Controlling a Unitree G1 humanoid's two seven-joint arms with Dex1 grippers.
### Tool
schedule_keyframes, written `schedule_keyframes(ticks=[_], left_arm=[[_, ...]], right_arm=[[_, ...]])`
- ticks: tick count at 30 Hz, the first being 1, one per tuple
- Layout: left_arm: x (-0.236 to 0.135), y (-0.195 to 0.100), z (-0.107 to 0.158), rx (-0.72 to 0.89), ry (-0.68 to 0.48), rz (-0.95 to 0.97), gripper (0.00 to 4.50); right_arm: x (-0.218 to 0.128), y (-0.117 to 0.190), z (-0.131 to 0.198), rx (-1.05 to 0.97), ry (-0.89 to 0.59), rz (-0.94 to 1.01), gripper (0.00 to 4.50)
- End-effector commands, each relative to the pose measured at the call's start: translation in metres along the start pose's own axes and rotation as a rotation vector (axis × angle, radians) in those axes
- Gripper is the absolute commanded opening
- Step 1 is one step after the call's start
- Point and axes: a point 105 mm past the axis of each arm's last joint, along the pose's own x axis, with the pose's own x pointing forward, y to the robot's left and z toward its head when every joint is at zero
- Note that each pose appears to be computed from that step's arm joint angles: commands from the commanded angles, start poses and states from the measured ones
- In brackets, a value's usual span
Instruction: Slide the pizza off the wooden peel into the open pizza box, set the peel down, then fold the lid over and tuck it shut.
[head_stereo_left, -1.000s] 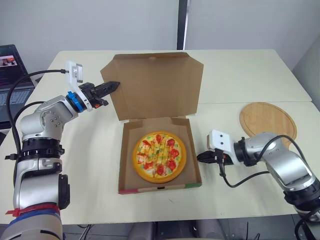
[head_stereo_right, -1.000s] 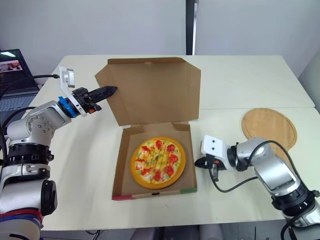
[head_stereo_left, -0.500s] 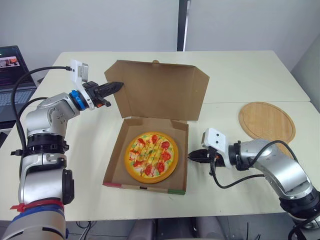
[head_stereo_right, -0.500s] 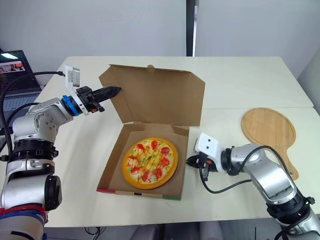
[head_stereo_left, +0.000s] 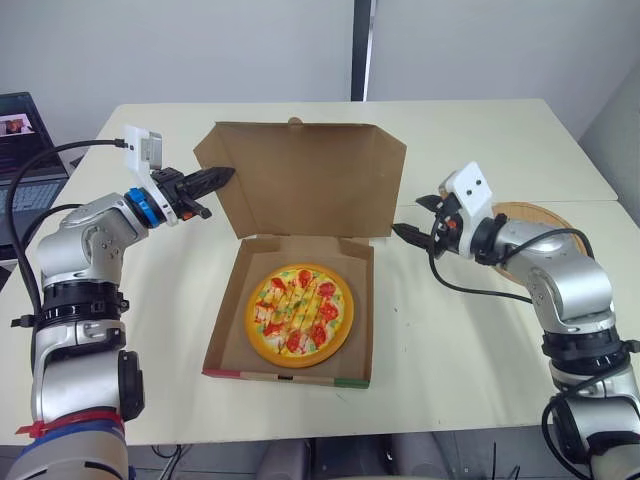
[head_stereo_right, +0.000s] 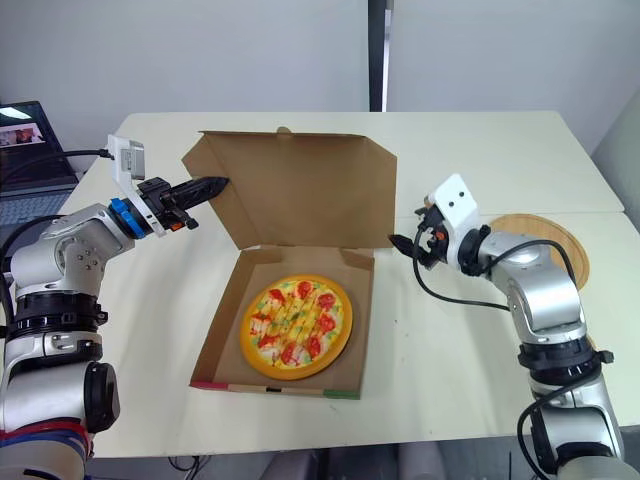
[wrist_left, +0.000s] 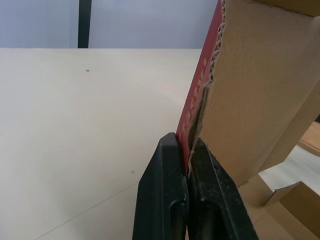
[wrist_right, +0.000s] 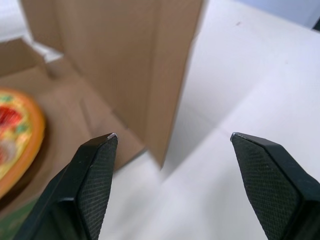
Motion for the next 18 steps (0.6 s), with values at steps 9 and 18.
schedule_keyframes(ticks=[9, 18], left_arm=[[-0.002, -0.003, 0.014, 0.039, -0.048, 0.015, 0.00], [0.000, -0.008, 0.015, 0.050, -0.071, 0.042, 0.00]], right_arm=[[0.019, 0.003, 0.038, 0.030, -0.107, -0.013, 3.33], [0.024, 0.006, 0.041, 0.052, -0.115, 0.008, 0.06]])
